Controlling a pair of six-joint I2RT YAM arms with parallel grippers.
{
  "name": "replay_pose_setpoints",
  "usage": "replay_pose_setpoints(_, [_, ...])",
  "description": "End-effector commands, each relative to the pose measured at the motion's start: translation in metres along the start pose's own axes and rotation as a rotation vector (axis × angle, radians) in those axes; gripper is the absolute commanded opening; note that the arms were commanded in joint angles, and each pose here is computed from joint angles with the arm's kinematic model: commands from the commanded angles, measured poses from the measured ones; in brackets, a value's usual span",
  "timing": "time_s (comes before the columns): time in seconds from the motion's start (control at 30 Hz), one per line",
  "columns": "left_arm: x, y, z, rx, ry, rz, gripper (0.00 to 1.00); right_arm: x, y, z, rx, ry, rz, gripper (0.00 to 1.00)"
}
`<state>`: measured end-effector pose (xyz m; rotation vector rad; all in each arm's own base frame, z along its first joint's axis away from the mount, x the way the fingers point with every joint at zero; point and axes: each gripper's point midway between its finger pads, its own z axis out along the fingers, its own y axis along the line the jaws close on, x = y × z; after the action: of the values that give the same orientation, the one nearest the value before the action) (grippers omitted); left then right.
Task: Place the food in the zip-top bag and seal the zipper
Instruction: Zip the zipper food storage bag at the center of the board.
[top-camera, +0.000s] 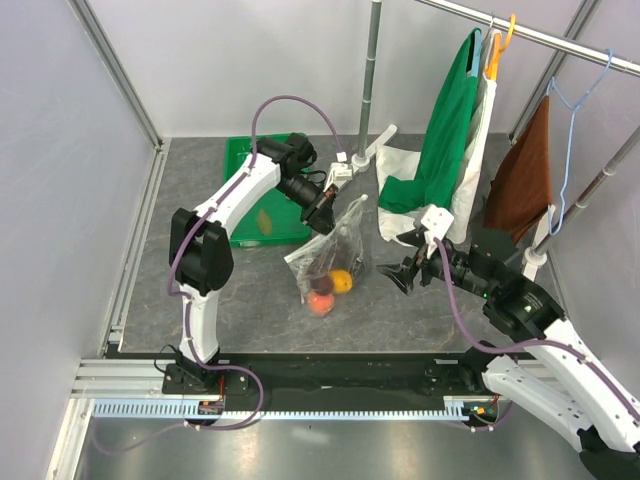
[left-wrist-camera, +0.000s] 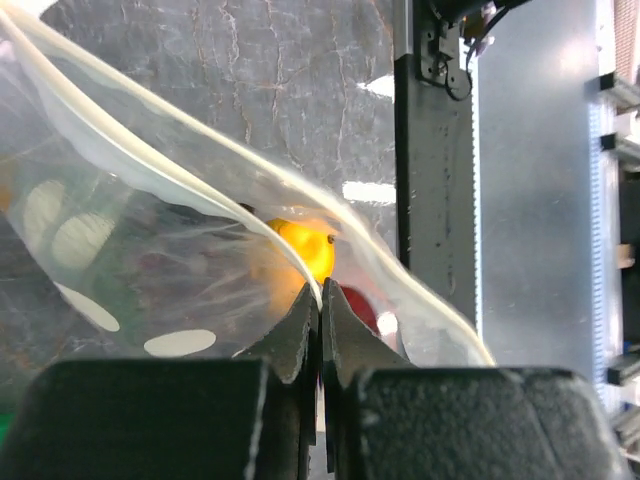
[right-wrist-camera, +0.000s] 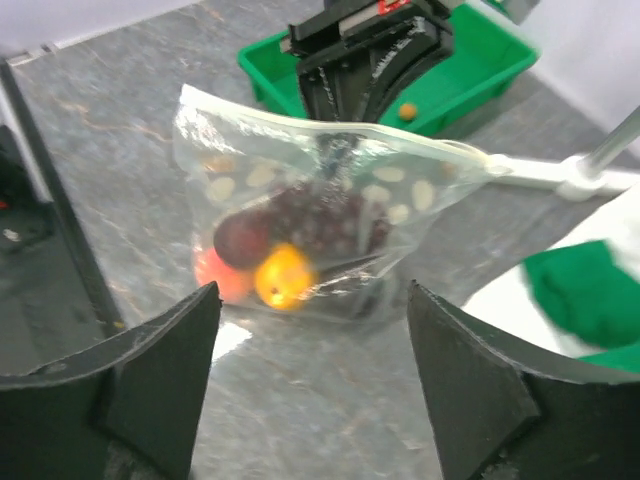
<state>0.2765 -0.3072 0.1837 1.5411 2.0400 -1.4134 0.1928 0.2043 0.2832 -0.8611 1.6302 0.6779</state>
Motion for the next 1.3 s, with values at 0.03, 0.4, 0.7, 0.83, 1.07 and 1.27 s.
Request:
replay_pose_setpoints(0.03, [0.001, -0.076, -0.011, 0.143, -0.013, 0.09, 0.06, 0.028, -0.013, 0.008, 0.017, 0.033, -0.208, 0.79])
replay_pose_setpoints(0.4, [0.026, -0.139, 0.021, 0.253, 0.084, 0.382, 0.04, 0.049, -0.025, 0.014, 0.045, 0.024, -0.335, 0.78])
replay_pose_setpoints(0.7, [0.016, -0.151, 0.027, 0.29, 0.068, 0.305, 0.25, 0.04, -0.021, 0.02, 0.026, -0.025, -0.302, 0.72])
replay_pose_setpoints(0.83, [0.016, -0.156, 0.028, 0.297, 0.073, 0.267, 0.41, 0.04, -0.021, 0.02, 0.018, -0.013, -0.339, 0.72])
replay_pose_setpoints(1.07, [0.005, -0.164, 0.04, 0.352, 0.072, 0.108, 0.86, 0.038, -0.017, 0.023, -0.009, -0.013, -0.32, 0.69])
replay_pose_setpoints(1.27, [-0.001, -0.126, 0.056, 0.125, 0.108, 0.052, 0.81, 0.036, -0.018, 0.02, 0.001, -0.018, -0.315, 0.69])
